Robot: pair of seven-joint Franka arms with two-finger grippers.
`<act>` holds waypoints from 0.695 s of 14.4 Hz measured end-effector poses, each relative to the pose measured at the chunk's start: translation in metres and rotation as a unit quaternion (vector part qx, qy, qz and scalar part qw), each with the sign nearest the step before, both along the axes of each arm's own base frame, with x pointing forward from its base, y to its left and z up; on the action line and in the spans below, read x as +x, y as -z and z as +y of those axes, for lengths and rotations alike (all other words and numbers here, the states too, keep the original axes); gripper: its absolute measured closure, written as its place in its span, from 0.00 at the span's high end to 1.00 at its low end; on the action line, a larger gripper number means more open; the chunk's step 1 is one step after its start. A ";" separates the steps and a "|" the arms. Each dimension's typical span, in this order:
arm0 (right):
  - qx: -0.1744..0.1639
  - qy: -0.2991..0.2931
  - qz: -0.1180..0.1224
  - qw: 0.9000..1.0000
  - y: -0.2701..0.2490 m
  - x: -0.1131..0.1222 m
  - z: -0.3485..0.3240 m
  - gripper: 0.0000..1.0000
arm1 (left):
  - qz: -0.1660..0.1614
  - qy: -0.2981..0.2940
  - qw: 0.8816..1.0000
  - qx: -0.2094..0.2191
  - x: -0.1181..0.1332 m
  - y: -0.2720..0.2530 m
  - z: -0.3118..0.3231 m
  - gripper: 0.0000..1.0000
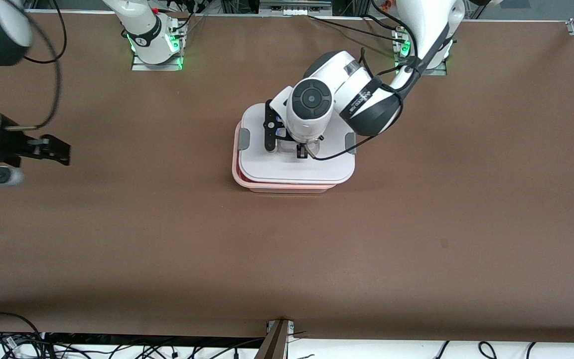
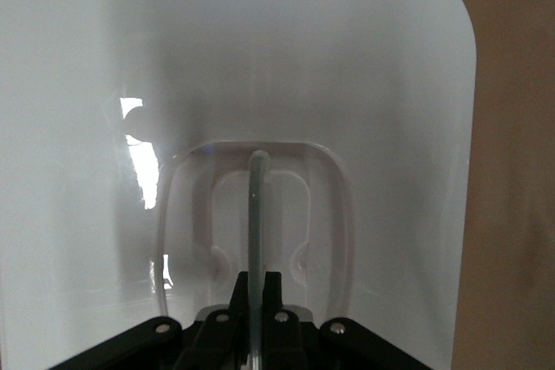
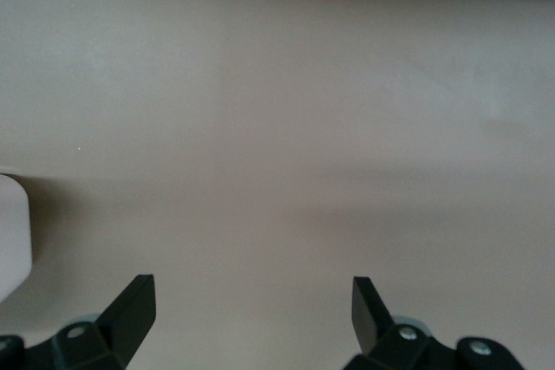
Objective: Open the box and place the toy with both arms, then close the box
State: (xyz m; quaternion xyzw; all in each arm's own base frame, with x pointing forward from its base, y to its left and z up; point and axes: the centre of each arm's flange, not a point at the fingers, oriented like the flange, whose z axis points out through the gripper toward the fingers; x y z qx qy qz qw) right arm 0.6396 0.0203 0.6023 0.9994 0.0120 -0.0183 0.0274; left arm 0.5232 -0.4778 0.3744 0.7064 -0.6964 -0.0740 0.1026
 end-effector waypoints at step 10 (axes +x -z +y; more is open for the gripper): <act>0.044 0.030 0.028 0.998 -0.001 -0.033 -0.027 1.00 | -0.032 -0.025 0.999 -0.007 0.000 0.036 -0.025 0.07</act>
